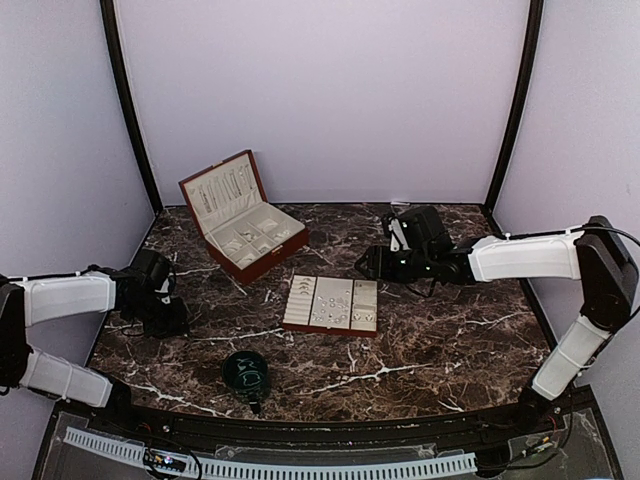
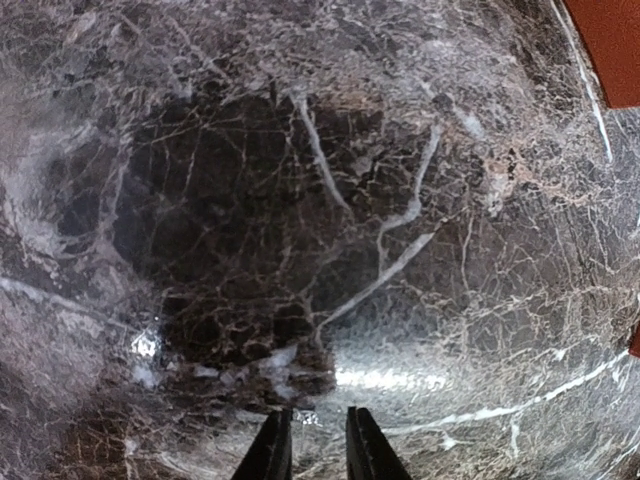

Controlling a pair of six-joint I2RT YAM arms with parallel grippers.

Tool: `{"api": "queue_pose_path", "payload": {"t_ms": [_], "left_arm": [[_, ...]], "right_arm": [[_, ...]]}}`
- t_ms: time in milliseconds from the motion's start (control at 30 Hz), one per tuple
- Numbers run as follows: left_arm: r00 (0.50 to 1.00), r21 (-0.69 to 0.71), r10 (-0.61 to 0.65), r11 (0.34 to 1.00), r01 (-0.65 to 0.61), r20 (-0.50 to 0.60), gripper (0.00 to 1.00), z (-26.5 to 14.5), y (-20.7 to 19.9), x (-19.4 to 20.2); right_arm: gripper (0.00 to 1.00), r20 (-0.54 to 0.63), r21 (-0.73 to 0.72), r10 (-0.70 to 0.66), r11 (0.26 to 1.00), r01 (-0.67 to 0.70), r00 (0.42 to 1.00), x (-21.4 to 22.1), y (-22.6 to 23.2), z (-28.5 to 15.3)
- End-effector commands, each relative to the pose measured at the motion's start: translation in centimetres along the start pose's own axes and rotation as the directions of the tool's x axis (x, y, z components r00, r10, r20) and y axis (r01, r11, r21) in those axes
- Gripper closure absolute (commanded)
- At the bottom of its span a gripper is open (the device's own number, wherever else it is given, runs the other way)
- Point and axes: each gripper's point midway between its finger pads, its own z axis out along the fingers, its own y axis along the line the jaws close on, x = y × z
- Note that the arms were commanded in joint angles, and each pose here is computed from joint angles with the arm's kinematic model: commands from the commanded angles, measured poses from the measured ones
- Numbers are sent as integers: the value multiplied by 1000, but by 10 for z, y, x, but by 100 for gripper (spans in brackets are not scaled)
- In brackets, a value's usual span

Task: Organize the mixed jewelry
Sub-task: Pick up the earring from the center of the board.

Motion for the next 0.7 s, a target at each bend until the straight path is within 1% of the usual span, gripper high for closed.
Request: {"api": "queue_pose_path", "payload": {"t_ms": [0, 67, 233, 300, 467, 533, 667], "left_arm": [[998, -58, -31, 998, 28, -50, 81, 4, 15, 14], [998, -60, -32, 998, 29, -51, 84, 4, 15, 14], [998, -66, -39, 997, 35, -58, 86, 3, 16, 16], [997, -67, -42, 997, 38, -62, 89, 4, 17, 17], [997, -71, -48, 997, 43, -65, 92, 3, 18, 18], [997, -71, -48, 997, 44, -66, 95, 3, 18, 18], [997, -66, -46, 997, 41, -64, 98, 3, 17, 18]], "right_arm": [[37, 41, -32, 2, 999, 0, 999, -11, 7, -5], [37, 41, -32, 2, 999, -1, 999, -12, 7, -5], [37, 43, -31, 3, 1000, -2, 999, -12, 7, -5], [37, 41, -29, 2, 1000, -1, 999, -11, 6, -4], [37, 42, -31, 5, 1000, -3, 999, -11, 6, -4], [37, 39, -30, 4, 1000, -3, 999, -10, 5, -4], [37, 40, -29, 5, 1000, -4, 999, -10, 5, -4]]}}
